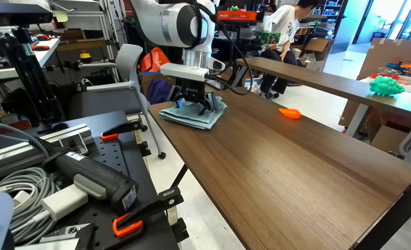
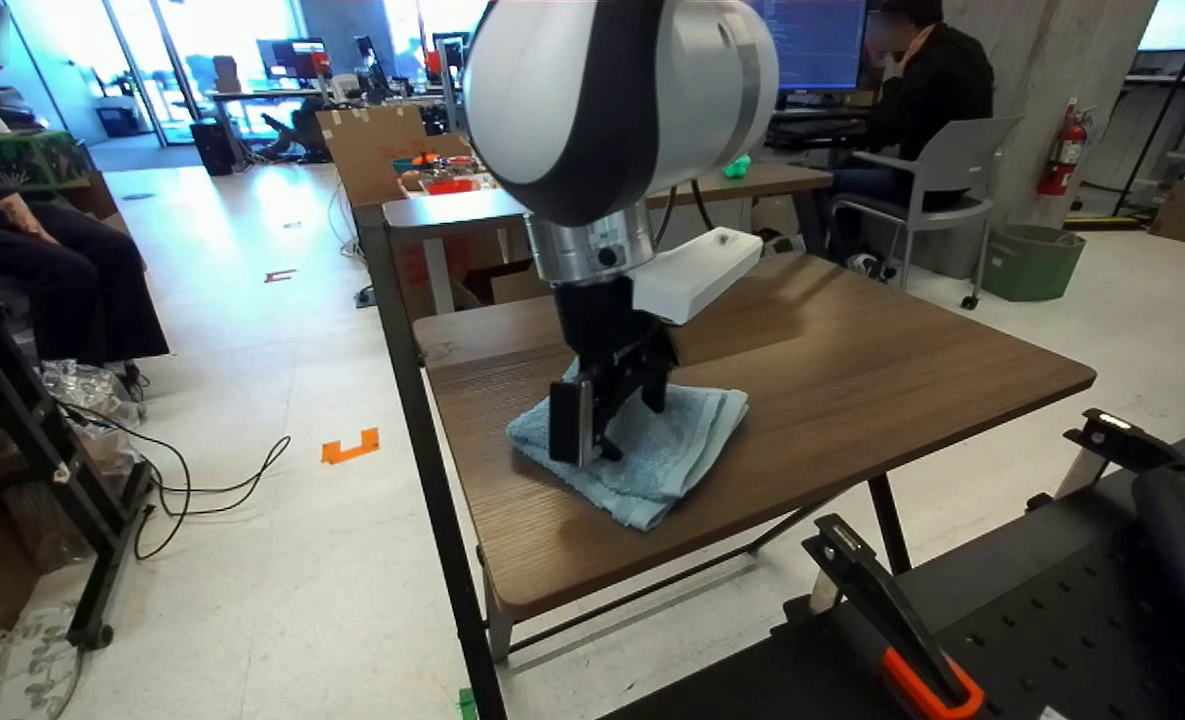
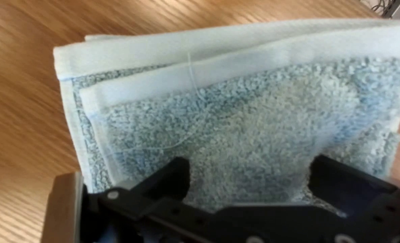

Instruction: Use the towel to wipe the table.

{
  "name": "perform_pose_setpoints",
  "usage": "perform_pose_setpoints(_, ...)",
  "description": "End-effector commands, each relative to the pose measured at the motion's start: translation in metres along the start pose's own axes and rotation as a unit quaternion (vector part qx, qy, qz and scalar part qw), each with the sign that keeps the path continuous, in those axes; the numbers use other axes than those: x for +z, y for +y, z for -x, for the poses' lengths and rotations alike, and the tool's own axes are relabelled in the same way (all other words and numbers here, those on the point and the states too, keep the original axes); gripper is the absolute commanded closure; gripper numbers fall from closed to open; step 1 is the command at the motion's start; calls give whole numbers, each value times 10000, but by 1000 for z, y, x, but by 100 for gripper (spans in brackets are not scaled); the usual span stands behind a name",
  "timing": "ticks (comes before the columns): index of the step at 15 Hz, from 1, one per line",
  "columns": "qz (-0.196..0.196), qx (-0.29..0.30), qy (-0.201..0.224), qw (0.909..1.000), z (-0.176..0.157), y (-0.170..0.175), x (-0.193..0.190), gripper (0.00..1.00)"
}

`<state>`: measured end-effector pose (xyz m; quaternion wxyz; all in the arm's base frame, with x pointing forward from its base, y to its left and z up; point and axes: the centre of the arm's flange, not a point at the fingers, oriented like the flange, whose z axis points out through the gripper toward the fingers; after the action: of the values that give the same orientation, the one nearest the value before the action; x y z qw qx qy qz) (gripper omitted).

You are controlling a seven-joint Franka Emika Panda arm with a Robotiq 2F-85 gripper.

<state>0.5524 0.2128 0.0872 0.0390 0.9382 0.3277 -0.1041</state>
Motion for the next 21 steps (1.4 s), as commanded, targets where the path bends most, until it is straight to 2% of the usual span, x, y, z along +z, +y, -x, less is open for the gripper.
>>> perform_pose_setpoints(1,26,-351,-271,9990,-28,-33,23,0)
perform_pose_setpoints(2,2,-348,-338,9988,-30,-33,22,0)
perform_pose_setpoints(4,-43,-85,-437,9990,-29,-11,17,0)
perform_pose_setpoints(8,-189,1008,-620,9928,-9,70,16,0)
perform_pose_setpoints(12,-320,2005,-909,9749,38,157,43,0)
perform_pose_setpoints(14,-424,2456,-1093,9622,58,183,55,0)
perform_pose_setpoints(16,-588,2910,-1254,9466,73,198,58,0)
perform_pose_setpoints(18,-932,3143,-1486,9330,77,192,52,0)
perform_pose_setpoints(20,-944,2861,-1508,9416,74,166,48,0)
perform_pose_setpoints(21,-927,2623,-1431,9498,62,152,45,0)
